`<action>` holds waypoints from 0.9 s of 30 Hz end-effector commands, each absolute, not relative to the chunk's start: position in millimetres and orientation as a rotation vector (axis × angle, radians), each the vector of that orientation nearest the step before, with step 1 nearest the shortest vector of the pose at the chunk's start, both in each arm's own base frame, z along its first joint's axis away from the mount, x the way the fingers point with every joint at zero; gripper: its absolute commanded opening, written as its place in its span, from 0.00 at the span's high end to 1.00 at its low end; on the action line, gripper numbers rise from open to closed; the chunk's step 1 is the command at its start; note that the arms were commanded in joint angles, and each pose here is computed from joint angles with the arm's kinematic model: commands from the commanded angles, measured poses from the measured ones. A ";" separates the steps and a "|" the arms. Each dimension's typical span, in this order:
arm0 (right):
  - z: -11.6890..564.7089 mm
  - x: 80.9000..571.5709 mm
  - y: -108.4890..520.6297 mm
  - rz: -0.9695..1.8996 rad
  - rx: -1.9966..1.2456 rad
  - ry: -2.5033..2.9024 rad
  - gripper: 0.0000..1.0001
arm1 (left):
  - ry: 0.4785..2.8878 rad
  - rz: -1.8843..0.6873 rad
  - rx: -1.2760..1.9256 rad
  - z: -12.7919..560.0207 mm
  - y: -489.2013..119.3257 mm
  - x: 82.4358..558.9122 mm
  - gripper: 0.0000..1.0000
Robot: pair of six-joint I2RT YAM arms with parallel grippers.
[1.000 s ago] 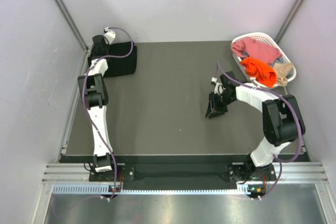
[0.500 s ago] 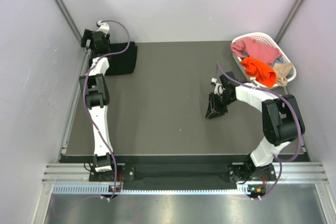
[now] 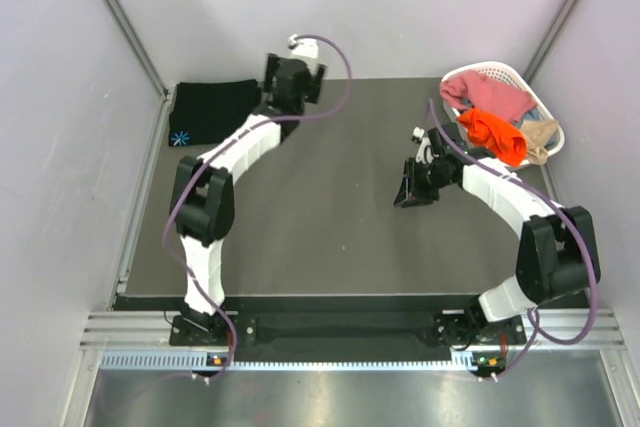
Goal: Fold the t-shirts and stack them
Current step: Neatly place the folded tshirt to the corner
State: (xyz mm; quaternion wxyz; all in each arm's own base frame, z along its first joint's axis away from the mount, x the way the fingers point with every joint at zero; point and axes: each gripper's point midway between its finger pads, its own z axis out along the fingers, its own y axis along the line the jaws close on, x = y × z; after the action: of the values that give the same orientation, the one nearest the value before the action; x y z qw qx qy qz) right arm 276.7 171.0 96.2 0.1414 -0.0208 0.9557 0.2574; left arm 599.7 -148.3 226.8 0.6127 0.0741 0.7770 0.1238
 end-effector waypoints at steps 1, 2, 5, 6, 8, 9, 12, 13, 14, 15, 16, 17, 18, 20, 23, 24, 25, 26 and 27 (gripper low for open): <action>121.8 284.3 166.0 0.685 -0.003 2.656 0.72 | 1.822 -0.021 0.098 251.7 -199.3 533.9 0.01; 131.0 281.4 165.4 0.693 0.008 2.619 0.72 | 1.835 -0.132 0.155 249.6 -229.8 511.4 0.01; 134.5 269.6 161.6 0.718 0.091 2.551 0.72 | 1.884 -0.319 0.165 239.7 -258.8 440.2 0.01; 123.8 260.7 157.4 0.710 0.140 2.558 0.71 | 1.947 -0.358 0.163 212.6 -261.2 414.6 0.01; 137.7 256.5 154.9 0.731 0.143 2.450 0.70 | 2.006 -0.434 0.143 199.3 -259.7 361.3 0.01; 125.4 248.4 148.7 0.706 0.165 2.453 0.69 | 2.014 -0.482 0.134 197.7 -260.1 344.7 0.01; 121.4 238.6 137.9 0.683 0.177 2.356 0.66 | 1.967 -0.676 0.043 213.8 -243.7 285.6 0.02; 119.4 237.3 135.6 0.680 0.181 2.332 0.64 | 1.959 -0.719 0.032 212.6 -240.9 271.7 0.03; 125.6 236.5 133.9 0.687 0.181 2.274 0.63 | 1.985 -0.745 0.003 190.2 -233.5 256.3 0.03; 117.2 237.0 133.3 0.698 0.194 2.241 0.61 | 1.909 -0.813 -0.024 209.5 -224.4 242.8 0.04; 115.6 236.3 133.4 0.708 0.195 2.216 0.59 | 1.899 -0.845 -0.032 206.2 -219.4 232.9 0.04; 118.1 236.1 133.3 0.725 0.199 2.177 0.57 | 1.897 -0.876 -0.056 190.7 -213.7 223.4 0.04; 105.1 232.1 132.1 0.729 0.224 2.181 0.55 | 1.812 -0.938 -0.071 208.0 -205.3 213.2 0.04; 110.7 235.6 132.9 0.761 0.234 2.101 0.51 | 1.800 -0.985 -0.068 193.6 -199.1 199.1 0.04; 93.1 229.2 131.5 0.797 0.276 2.057 0.41 | 1.766 -1.041 -0.100 185.3 -186.0 182.2 0.03; 92.8 228.3 131.9 0.816 0.296 2.042 0.39 | 1.717 -1.078 -0.112 193.3 -181.4 176.6 0.03; 94.8 228.7 132.7 0.833 0.298 2.014 0.33 | 1.736 -1.077 -0.122 185.3 -178.2 172.8 0.03; 86.2 223.8 131.3 0.839 0.312 2.013 0.28 | 1.742 -1.104 -0.150 179.8 -177.2 169.6 0.04; 81.8 222.7 129.0 0.842 0.357 2.013 0.21 | 1.696 -1.147 -0.162 188.1 -174.1 164.7 0.04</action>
State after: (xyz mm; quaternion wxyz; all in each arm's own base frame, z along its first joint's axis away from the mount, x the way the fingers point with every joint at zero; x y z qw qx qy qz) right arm 207.8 126.0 58.5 0.3965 0.1189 0.8575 0.3056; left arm 176.8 -174.3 190.0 0.5395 -0.0454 0.7172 -0.4386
